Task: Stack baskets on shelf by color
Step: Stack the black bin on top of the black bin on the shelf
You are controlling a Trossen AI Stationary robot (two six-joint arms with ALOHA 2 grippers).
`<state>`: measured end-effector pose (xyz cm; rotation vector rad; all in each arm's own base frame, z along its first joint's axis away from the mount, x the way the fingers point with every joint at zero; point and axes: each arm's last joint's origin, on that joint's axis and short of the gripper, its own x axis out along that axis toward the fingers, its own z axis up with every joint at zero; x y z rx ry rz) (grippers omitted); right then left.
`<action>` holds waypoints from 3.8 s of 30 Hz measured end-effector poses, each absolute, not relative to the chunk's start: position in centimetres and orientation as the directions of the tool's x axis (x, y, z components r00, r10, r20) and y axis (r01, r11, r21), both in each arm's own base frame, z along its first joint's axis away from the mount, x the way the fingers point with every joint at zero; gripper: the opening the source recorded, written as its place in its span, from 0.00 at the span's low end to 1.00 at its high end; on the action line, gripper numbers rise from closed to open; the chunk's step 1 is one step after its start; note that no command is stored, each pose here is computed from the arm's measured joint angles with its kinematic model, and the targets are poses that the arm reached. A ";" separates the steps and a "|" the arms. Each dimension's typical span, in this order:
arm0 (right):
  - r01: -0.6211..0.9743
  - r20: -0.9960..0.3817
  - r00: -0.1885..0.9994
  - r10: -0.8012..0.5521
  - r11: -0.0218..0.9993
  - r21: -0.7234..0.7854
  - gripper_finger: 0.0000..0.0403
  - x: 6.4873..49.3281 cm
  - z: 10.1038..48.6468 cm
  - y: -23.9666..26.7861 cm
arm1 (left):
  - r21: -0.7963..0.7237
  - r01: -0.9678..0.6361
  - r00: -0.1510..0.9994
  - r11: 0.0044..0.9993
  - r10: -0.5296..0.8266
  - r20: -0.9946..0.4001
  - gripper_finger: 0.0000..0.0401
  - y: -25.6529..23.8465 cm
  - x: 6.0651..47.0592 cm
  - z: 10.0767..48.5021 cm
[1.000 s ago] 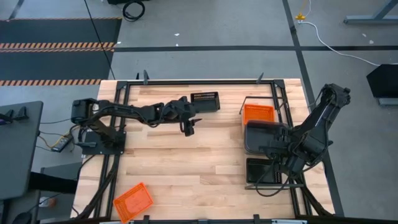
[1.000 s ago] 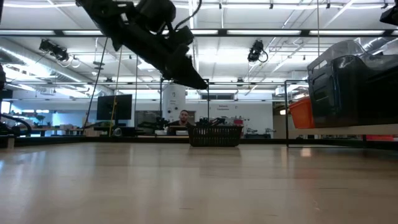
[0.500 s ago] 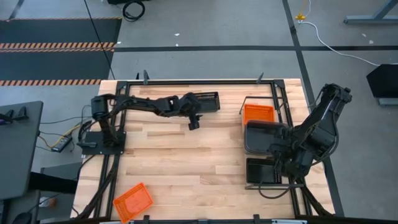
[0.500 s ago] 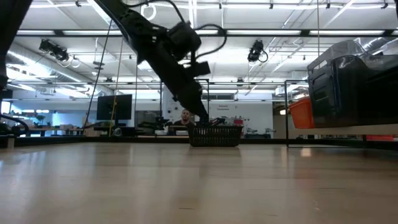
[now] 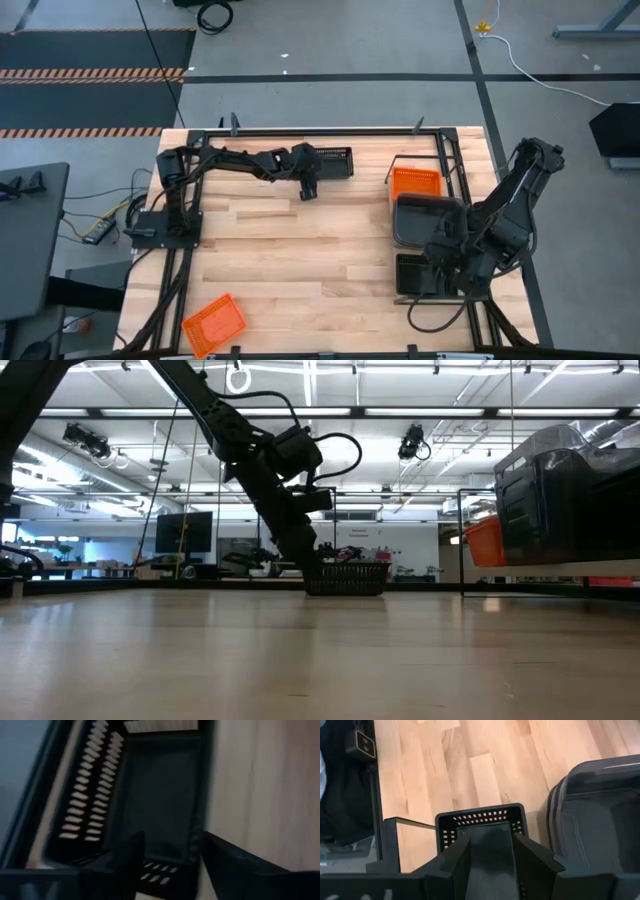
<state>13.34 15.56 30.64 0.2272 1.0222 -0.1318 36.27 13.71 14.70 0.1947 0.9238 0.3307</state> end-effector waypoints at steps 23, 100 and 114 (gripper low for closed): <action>0.183 -0.857 0.515 -0.024 0.980 0.082 0.38 13.7 30.2 16.0 | 0.174 0.007 0.661 0.985 0.127 -0.740 0.03 3.7 36.8 18.9; 0.026 -0.892 0.451 0.023 0.999 0.039 0.02 33.9 21.0 13.8 | 0.246 0.086 0.863 0.965 0.051 -0.502 0.25 -14.6 33.1 24.4; 0.093 -0.874 0.466 0.135 0.975 0.200 0.03 29.3 27.0 14.0 | 0.342 0.025 0.917 0.940 0.115 -0.382 0.39 -13.2 31.0 29.4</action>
